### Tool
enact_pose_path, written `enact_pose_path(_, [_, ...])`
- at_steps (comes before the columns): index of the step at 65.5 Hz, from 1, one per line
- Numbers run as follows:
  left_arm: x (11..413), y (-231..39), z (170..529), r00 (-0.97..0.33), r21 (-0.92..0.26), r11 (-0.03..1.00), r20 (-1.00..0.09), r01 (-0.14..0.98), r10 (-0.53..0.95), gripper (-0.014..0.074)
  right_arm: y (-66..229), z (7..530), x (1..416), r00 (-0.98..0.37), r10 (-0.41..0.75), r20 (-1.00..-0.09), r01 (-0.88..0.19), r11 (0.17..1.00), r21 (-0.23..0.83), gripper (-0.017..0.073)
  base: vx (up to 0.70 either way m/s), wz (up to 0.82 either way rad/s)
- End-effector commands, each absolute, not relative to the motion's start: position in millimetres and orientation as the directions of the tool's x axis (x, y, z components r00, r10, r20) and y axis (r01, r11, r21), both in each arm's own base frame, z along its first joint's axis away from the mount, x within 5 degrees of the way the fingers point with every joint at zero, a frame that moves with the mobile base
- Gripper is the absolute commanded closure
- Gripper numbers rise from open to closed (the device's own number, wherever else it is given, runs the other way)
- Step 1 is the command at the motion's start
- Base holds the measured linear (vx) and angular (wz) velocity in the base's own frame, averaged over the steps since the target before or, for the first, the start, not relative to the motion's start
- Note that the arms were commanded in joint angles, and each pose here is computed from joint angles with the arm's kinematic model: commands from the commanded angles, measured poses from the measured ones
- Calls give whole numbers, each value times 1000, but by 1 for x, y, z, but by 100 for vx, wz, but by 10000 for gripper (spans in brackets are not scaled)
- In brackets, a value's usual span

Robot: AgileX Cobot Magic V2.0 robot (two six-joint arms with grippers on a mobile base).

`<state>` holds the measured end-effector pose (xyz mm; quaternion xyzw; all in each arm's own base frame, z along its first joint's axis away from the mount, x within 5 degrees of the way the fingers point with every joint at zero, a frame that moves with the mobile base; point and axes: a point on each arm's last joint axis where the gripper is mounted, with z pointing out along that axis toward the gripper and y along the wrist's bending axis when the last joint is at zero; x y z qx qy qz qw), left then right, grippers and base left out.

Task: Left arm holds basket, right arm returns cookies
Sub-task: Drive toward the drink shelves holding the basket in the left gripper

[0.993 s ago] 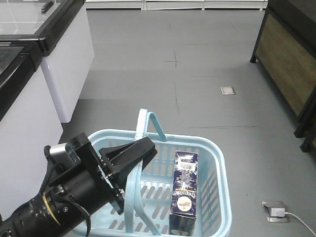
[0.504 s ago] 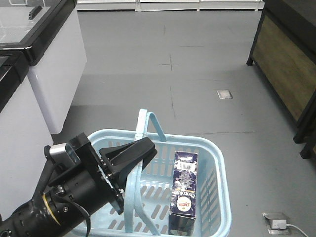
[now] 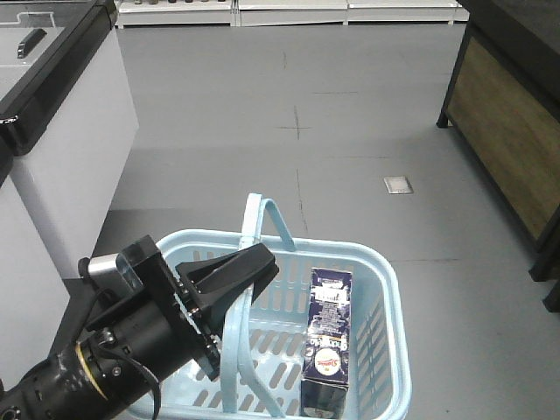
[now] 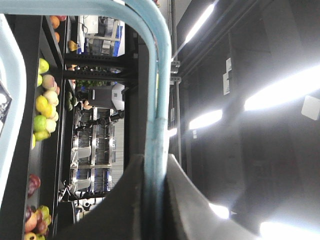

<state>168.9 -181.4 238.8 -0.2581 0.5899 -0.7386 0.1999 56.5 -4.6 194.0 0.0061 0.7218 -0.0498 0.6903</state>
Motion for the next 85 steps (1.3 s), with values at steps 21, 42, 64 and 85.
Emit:
enact_pose_path(21, [161, -176, 279, -827, -858, -477, 122, 190, -549, 596, -5, 195, 56, 21, -74, -997, 82, 994, -72, 565, 39, 4])
enact_pose_path(42, [161, -176, 279, -827, -858, -477, 122, 190, -549, 596, -5, 195, 56, 21, -74, -997, 82, 994, -72, 565, 43, 5])
enact_pose_path(64, [161, -176, 279, -827, -858, -477, 122, 190, -549, 596, -5, 195, 56, 22, -74, -997, 82, 994, -72, 565, 46, 3])
enact_pose_path(85, [161, -176, 279, -829, -858, -477, 120, 190, -547, 596, -5, 195, 56, 22, -74, -997, 82, 994, -72, 565, 50, 0])
